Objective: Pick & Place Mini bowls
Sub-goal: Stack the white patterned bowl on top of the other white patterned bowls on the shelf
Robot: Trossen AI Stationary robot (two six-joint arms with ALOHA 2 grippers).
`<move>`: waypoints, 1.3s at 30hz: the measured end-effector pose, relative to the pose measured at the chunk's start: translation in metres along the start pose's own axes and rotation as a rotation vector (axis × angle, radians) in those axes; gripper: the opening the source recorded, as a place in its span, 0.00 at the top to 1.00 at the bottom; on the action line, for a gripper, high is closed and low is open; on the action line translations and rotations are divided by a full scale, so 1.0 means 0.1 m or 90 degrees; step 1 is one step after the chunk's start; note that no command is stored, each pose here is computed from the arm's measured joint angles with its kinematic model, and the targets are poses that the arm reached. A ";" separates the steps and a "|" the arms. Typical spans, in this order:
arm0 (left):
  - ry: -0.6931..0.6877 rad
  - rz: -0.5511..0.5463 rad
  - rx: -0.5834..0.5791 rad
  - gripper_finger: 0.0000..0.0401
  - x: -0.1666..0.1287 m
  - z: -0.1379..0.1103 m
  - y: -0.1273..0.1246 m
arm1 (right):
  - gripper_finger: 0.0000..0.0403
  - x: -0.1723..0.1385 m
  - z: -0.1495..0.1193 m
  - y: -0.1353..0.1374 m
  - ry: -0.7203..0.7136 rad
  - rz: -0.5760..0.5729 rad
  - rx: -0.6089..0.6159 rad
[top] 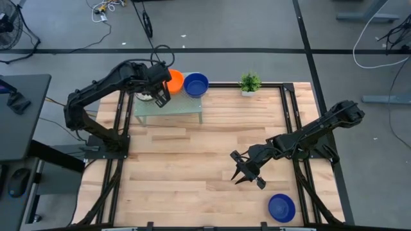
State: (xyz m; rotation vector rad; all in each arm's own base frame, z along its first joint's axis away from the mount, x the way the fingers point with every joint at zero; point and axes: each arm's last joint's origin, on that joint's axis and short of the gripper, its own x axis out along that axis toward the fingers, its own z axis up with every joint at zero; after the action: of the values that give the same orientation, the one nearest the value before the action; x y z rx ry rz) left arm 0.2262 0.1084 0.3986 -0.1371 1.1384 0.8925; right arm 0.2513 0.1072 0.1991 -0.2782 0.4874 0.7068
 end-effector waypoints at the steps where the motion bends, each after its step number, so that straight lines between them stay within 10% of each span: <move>1: 0.000 -0.002 -0.002 0.97 0.00 0.00 0.00 | 0.75 0.00 0.00 0.00 0.000 0.000 0.000; 39: 0.050 0.024 -0.026 0.97 0.39 -0.12 -0.17 | 0.75 0.00 0.00 0.00 0.002 0.001 -0.001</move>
State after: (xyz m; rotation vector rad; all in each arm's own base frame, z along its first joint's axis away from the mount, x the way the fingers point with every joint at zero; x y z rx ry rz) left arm 0.2338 0.1123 0.3553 -0.1862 1.1998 0.9516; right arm 0.2512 0.1071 0.1988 -0.2808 0.4896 0.7077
